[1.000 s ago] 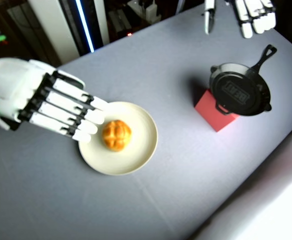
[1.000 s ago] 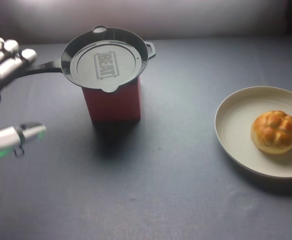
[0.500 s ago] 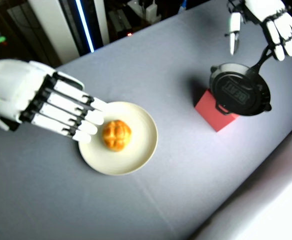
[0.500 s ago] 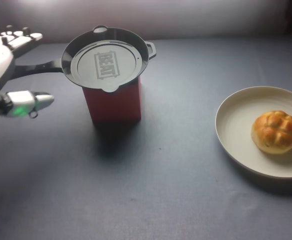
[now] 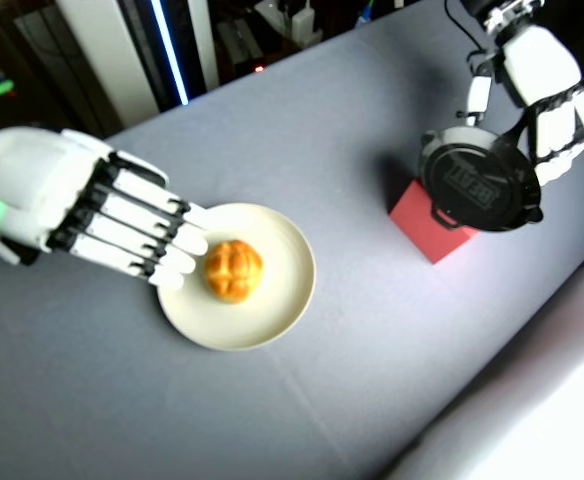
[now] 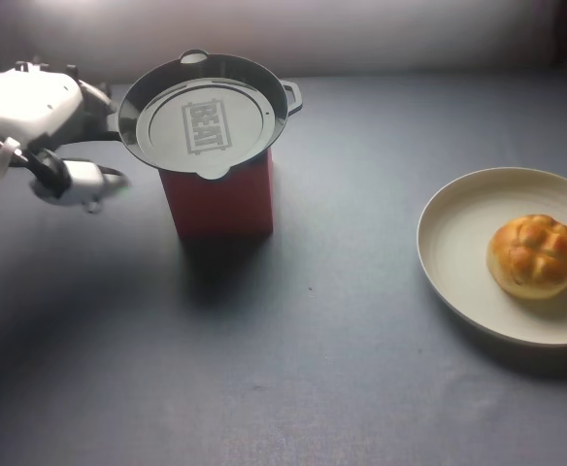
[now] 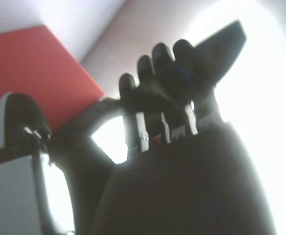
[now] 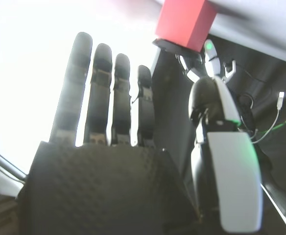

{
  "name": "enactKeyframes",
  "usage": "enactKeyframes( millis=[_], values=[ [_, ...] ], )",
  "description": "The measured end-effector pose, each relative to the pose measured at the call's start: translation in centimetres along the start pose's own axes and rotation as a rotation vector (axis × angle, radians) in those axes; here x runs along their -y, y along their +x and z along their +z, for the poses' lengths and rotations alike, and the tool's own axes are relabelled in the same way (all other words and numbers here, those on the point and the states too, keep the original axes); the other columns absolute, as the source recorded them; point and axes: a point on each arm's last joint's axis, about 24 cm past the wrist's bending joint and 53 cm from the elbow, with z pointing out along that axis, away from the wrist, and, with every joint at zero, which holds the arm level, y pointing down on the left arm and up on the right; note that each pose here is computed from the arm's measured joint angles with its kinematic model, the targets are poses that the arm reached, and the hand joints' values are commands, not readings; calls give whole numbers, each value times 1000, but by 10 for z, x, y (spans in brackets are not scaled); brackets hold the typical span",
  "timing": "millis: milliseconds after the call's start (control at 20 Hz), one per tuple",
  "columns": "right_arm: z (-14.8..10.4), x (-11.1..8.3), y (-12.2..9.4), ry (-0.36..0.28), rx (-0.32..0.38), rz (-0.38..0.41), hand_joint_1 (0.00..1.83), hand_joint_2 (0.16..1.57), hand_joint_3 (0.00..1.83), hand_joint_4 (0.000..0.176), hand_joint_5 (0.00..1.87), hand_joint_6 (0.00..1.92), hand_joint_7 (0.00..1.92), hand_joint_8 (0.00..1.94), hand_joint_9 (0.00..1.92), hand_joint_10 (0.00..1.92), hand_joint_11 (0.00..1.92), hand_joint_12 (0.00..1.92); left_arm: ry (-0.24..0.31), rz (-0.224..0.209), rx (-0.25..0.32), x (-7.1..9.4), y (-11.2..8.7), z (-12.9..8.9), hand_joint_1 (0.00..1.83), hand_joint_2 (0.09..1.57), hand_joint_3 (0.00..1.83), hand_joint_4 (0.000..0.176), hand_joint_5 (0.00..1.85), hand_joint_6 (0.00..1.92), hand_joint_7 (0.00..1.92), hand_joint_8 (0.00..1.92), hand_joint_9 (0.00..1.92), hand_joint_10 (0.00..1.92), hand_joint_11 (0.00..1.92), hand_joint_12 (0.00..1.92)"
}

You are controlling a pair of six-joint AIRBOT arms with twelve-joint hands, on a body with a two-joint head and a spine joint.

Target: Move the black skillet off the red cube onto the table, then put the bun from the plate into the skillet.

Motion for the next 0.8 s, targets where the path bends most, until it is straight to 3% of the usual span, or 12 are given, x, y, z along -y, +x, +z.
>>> enactKeyframes(
  millis=[50, 100, 150, 200, 250, 300, 400, 500, 550, 650, 800],
  values=[
    [0, 1, 0, 2, 1, 1, 488, 1283, 6, 15, 448, 3, 497, 1, 528, 5, 503, 189, -3, -3, 2, -1, -1, 0, 1035, 1119, 0, 90, 970, 1028, 1105, 860, 979, 1203, 811, 1664],
    [0, 1, 1, 3, 0, 2, 485, 1286, 7, 13, 451, 4, 500, 2, 534, 7, 510, 192, -6, -5, 1, -2, -1, 0, 878, 1106, 0, 0, 949, 1174, 1019, 1397, 941, 1661, 881, 1870],
    [0, 1, 1, 2, -1, 3, 457, 1284, 4, 12, 456, 4, 515, 6, 549, 10, 515, 197, -5, -4, 0, -2, 0, 0, 867, 1109, 1, 0, 917, 1387, 998, 1741, 1026, 1869, 1052, 1911],
    [0, 0, 1, 2, -1, 5, 454, 1294, 7, 10, 454, 3, 521, 7, 562, 13, 529, 205, -5, -5, 1, -2, -1, 0, 849, 1099, 0, 0, 906, 1690, 1102, 1885, 1232, 1911, 1302, 1919],
    [0, 1, 2, 3, -4, 7, 468, 1299, 6, 7, 457, 3, 526, 6, 569, 12, 531, 208, -5, -5, 2, -2, -1, 0, 810, 1099, 0, 0, 907, 1875, 1159, 1914, 1315, 1919, 1402, 1921],
    [0, 1, 3, 5, -4, 7, 486, 1307, 5, 0, 458, 2, 529, 5, 570, 9, 528, 210, -5, -5, 2, -2, -1, 0, 837, 1123, 5, 0, 968, 1912, 1178, 1920, 1339, 1921, 1430, 1921],
    [0, 2, 3, 6, -6, 8, 509, 1319, 6, 14, 455, 0, 525, 1, 566, 4, 516, 210, 0, -9, 6, 1, 0, -1, 1080, 1209, 12, 0, 1214, 1921, 1418, 1921, 1584, 1921, 1619, 1921],
    [0, 1, 4, 5, -7, 9, 516, 1327, 8, 25, 454, 0, 531, 3, 567, 3, 510, 210, 9, -16, 13, 5, 0, -2, 1423, 1230, 1, 0, 1305, 1921, 1543, 1921, 1687, 1921, 1695, 1921],
    [0, 1, 4, 5, -7, 10, 529, 1331, 6, 22, 456, 1, 530, 2, 570, 3, 507, 214, 18, -31, 16, 7, 0, -3, 1482, 1234, 1, 0, 1320, 1921, 1553, 1921, 1696, 1921, 1704, 1921],
    [0, 2, 5, 6, -9, 14, 524, 1343, 2, 21, 457, 0, 523, 0, 576, 2, 499, 273, 39, -70, 36, 9, -3, -7, 1479, 1255, 4, 0, 1297, 1921, 1507, 1921, 1662, 1921, 1691, 1921],
    [0, 2, 6, 7, -10, 17, 512, 1346, 0, 18, 461, 3, 543, 5, 581, 3, 472, 295, 60, -91, 61, 13, -8, -15, 1456, 1270, 3, 0, 1270, 1921, 1467, 1921, 1620, 1921, 1673, 1921]
  ],
)
